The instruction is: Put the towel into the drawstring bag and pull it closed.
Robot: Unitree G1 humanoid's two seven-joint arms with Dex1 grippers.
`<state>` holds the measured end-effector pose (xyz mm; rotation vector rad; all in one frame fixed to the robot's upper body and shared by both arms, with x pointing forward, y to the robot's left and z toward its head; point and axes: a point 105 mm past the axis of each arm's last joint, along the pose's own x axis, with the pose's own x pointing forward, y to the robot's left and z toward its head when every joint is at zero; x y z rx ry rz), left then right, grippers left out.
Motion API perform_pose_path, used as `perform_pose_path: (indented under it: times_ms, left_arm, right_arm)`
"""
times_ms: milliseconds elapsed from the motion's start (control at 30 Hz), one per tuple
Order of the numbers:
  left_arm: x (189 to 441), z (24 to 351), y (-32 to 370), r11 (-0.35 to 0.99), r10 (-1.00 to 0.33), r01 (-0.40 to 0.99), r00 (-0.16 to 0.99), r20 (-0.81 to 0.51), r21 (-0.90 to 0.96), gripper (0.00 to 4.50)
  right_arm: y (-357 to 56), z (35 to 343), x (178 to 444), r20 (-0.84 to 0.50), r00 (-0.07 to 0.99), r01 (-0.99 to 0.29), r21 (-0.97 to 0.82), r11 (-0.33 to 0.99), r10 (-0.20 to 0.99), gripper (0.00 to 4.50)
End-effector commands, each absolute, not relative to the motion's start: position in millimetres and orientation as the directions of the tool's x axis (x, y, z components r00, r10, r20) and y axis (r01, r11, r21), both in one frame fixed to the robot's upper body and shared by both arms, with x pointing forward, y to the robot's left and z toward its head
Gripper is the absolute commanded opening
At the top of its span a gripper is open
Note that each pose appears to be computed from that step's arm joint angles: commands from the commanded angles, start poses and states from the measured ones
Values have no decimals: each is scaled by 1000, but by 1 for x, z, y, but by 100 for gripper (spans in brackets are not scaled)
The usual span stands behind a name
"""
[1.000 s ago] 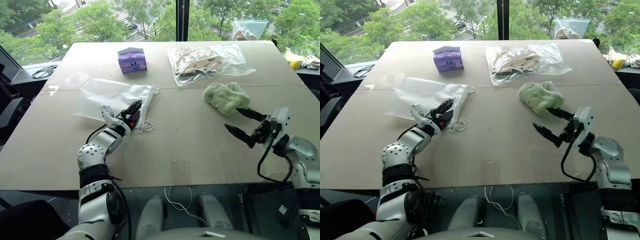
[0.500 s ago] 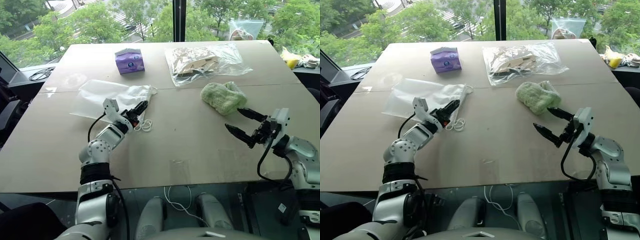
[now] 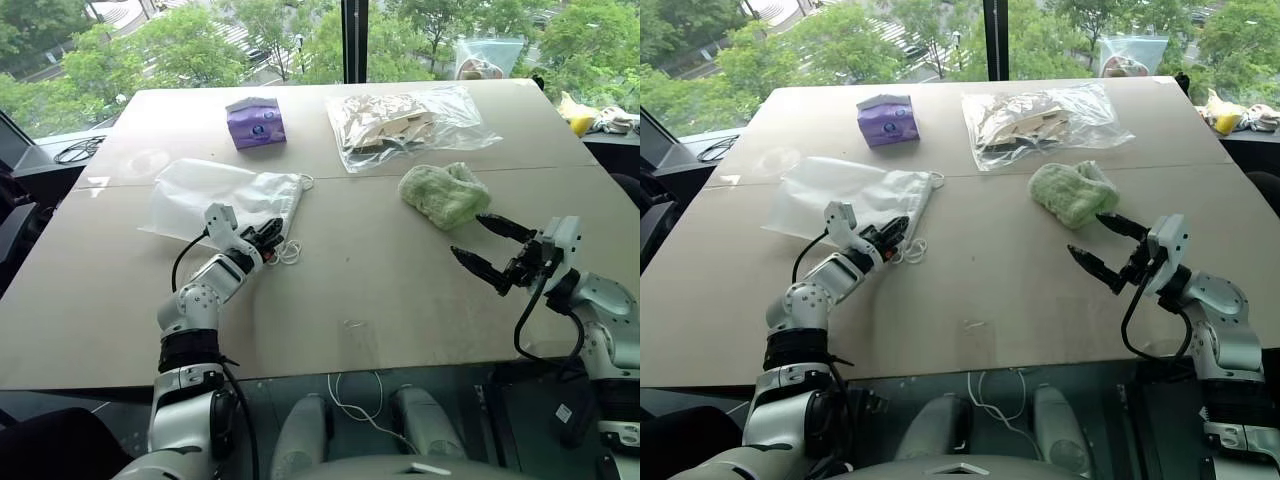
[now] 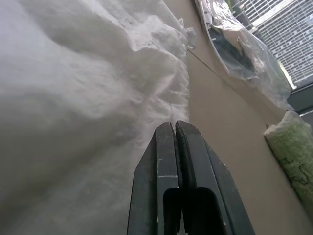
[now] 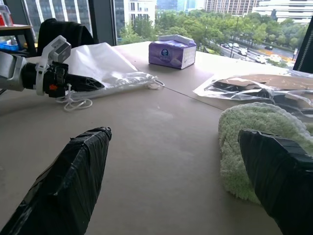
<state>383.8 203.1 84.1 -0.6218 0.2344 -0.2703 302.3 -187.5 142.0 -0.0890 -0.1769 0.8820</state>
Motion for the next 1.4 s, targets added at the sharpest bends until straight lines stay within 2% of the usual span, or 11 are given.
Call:
perform_pose_path:
  times_ms: [33,67,100,133,233,433,500,600,767,1167,1400]
  left_arm:
    - [376,62,209,834,-290,143,935,-203,-533,4]
    - [375,60,209,842,-287,142,935,-210,-521,57]
    - [375,57,209,849,-283,138,934,-218,-510,74]
    - [374,55,208,848,-282,134,933,-222,-512,133]
    - [374,52,208,855,-271,127,936,-224,-502,261]
    - [377,57,207,925,-252,165,940,-228,-342,261]
    - [379,60,212,973,-194,155,950,-243,-170,261]
    - [383,86,203,981,-179,187,973,-148,43,261]
    - [390,120,194,960,-146,147,989,-20,240,261]
    - [409,147,178,908,-61,18,994,90,419,261]
    - [426,146,172,905,-22,-14,996,81,424,261]
  right_arm:
    - [-191,158,300,159,620,-739,-209,640,768,450]
    - [-191,158,300,159,620,-739,-209,640,768,450]
    - [-191,158,300,159,620,-739,-209,640,768,450]
    - [-192,158,300,159,620,-739,-210,640,768,450]
    - [-192,159,301,162,621,-737,-214,641,767,450]
    - [-193,160,302,163,622,-734,-219,643,766,450]
    - [-194,160,302,163,624,-732,-221,645,764,450]
    - [-196,161,302,164,627,-728,-224,648,762,450]
    - [-195,160,302,163,626,-730,-221,646,763,450]
    - [-193,160,302,160,618,-738,-219,638,770,450]
    - [-195,160,301,159,622,-735,-220,642,767,450]
